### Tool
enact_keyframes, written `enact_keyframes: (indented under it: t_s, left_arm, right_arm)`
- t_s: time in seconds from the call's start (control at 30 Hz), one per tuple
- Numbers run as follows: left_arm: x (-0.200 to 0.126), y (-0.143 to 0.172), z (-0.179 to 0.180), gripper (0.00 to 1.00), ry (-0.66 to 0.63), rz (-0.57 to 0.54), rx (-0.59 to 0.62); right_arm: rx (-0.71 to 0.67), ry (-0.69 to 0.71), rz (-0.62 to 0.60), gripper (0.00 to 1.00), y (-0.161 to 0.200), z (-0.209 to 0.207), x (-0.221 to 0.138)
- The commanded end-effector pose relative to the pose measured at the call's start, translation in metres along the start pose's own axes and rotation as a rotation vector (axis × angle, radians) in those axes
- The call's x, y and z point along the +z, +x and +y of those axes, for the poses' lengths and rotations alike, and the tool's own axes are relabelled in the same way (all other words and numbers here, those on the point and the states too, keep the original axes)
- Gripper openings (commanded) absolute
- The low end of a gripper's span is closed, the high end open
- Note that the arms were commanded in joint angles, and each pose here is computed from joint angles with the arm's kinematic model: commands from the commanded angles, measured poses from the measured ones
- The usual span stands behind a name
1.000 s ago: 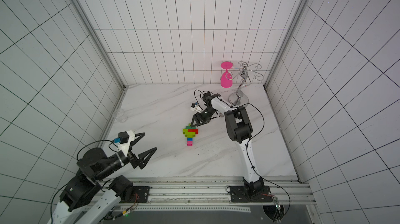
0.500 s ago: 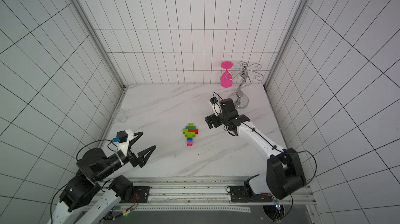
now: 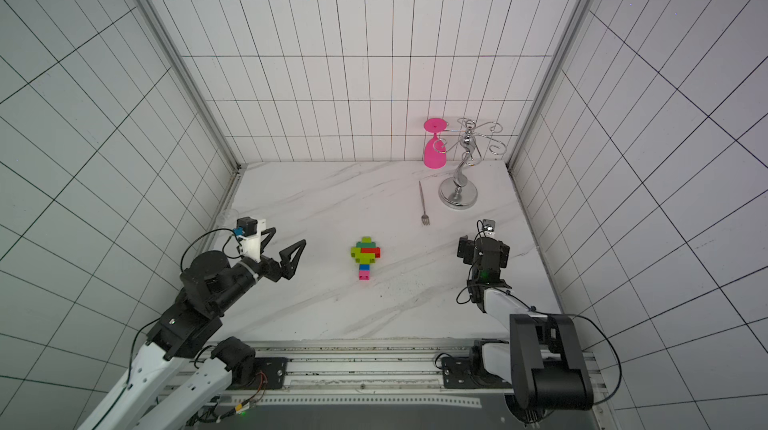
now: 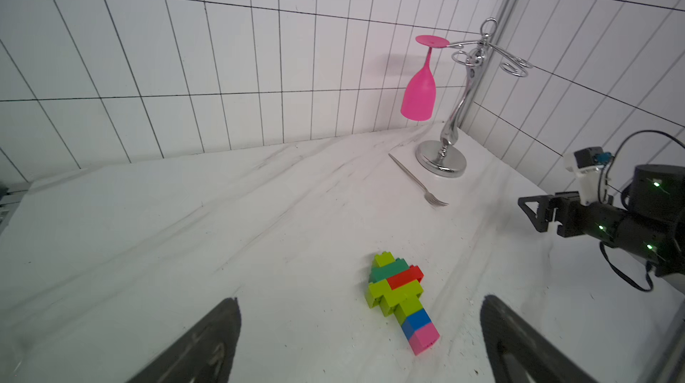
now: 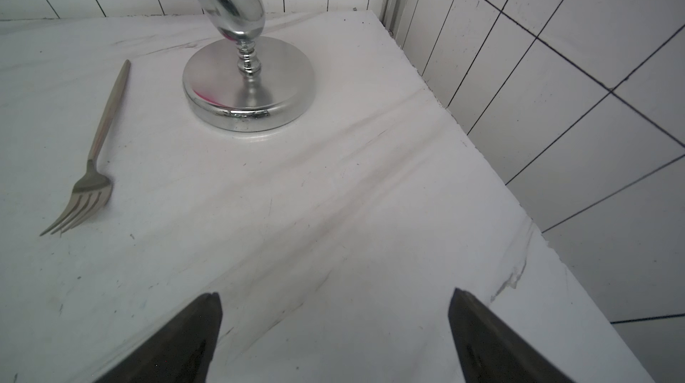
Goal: Assemble a spoon with lego
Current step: Reset both arms
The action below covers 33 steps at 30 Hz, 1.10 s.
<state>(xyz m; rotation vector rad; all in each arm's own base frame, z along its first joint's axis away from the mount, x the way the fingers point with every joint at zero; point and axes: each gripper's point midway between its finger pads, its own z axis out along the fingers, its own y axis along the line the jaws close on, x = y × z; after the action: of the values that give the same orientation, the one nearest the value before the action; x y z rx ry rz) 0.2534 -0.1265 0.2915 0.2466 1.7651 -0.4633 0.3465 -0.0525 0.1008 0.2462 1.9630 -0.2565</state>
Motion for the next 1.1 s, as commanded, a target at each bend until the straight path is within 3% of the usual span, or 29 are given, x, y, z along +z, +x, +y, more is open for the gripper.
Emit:
enact_keyframes:
  t_s: [0.0,0.03,0.17,0.3,0.4,0.47,0.6,0.67,0.77,0.87,0.97,1.07]
  left_arm:
    - [0.032,-0.027,0.044,0.99,-0.230,-0.135,-0.006]
    - [0.045,-0.022,0.060,0.99,-0.290,-0.124,-0.001]
    - [0.079,0.015,0.134,0.99,-0.516,-0.032,-0.011]
    - [0.073,0.075,0.205,0.99,-0.679,0.062,-0.036]
    - [0.060,0.109,0.233,0.98,-0.725,0.038,-0.064]
    - [0.068,0.106,0.230,0.99,-0.684,0.053,-0.043]
    - [0.082,0.096,0.227,0.99,-0.618,-0.035,-0.029]
    - [0.084,0.106,0.231,0.99,-0.625,-0.054,-0.063]
    - [0.078,0.109,0.227,0.98,-0.608,-0.206,0.002]
    - [0.096,0.121,0.245,0.99,-0.669,0.016,-0.088]
    - [0.097,0.116,0.241,0.99,-0.696,-0.071,-0.017]
    - [0.098,0.116,0.243,0.99,-0.707,-0.026,-0.043]
  right_arm:
    - [0.185,0.018,-0.167,0.99,-0.023,-0.015,0.005]
    - [0.224,0.015,-0.210,0.98,-0.021,-0.020,0.009]
    - [0.154,-0.145,-0.269,0.99,-0.016,0.006,0.008]
    - [0.141,-0.112,-0.151,0.99,-0.014,0.007,0.021]
    - [0.042,-0.202,-0.042,0.99,-0.015,0.036,0.043]
    - [-0.034,-0.238,-0.014,0.99,-0.013,0.053,0.042]
    - [-0.027,-0.239,-0.024,0.99,-0.014,0.052,0.042]
    - [-0.026,-0.239,-0.027,0.99,-0.013,0.052,0.042]
    - [-0.028,-0.238,-0.027,0.99,-0.013,0.051,0.042]
    - [-0.028,-0.238,-0.026,0.99,-0.013,0.051,0.042]
    - [-0.028,-0.238,-0.027,0.99,-0.013,0.051,0.042]
    - [-0.028,-0.237,-0.027,0.99,-0.014,0.051,0.042]
